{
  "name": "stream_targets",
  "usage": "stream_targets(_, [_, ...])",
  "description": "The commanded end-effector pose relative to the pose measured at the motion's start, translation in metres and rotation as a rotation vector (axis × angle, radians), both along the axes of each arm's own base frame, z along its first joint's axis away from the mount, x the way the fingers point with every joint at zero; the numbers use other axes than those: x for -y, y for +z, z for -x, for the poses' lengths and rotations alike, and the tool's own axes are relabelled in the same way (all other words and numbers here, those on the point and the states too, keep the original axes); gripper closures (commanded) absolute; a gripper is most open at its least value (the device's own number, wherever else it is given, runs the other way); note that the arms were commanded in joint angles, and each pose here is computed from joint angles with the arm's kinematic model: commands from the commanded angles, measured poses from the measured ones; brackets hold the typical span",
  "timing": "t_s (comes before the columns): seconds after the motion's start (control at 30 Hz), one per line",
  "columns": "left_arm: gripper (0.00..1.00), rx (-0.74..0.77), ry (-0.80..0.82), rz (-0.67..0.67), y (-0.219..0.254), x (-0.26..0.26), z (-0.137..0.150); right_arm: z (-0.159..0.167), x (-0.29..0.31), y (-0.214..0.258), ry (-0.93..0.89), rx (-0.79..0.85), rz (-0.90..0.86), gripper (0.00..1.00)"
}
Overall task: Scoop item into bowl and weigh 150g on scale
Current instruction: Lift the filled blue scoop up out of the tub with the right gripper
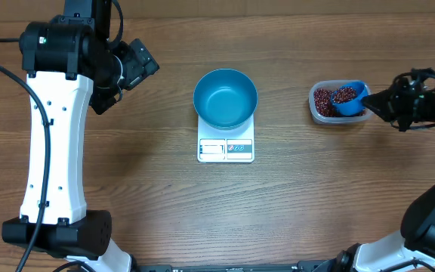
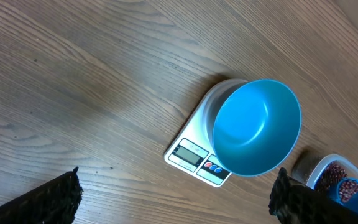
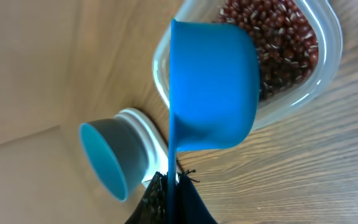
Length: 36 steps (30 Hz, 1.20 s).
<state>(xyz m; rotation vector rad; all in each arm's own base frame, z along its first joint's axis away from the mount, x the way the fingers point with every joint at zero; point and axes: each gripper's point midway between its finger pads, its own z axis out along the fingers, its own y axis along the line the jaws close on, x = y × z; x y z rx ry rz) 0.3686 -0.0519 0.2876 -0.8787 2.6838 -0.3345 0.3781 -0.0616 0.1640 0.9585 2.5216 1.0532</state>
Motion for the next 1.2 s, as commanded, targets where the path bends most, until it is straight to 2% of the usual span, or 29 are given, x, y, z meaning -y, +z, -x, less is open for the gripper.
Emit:
stream_targets(0.0, [0.00, 0.030, -0.017, -0.019, 0.008, -0.002, 0.000, -0.003, -0.006, 0.015, 0.050, 0.095, -0.087, 0.96])
stream_targets(0.7, [0.01, 0.030, -0.017, -0.019, 0.008, -0.002, 0.000, -0.007, -0.025, 0.046, 0.167, 0.299, -0.206, 0.96])
stream_targets(1.17, [0.00, 0.038, -0.016, -0.018, 0.009, -0.002, -0.002, -0.006, -0.014, 0.051, 0.150, 0.332, -0.218, 0.96])
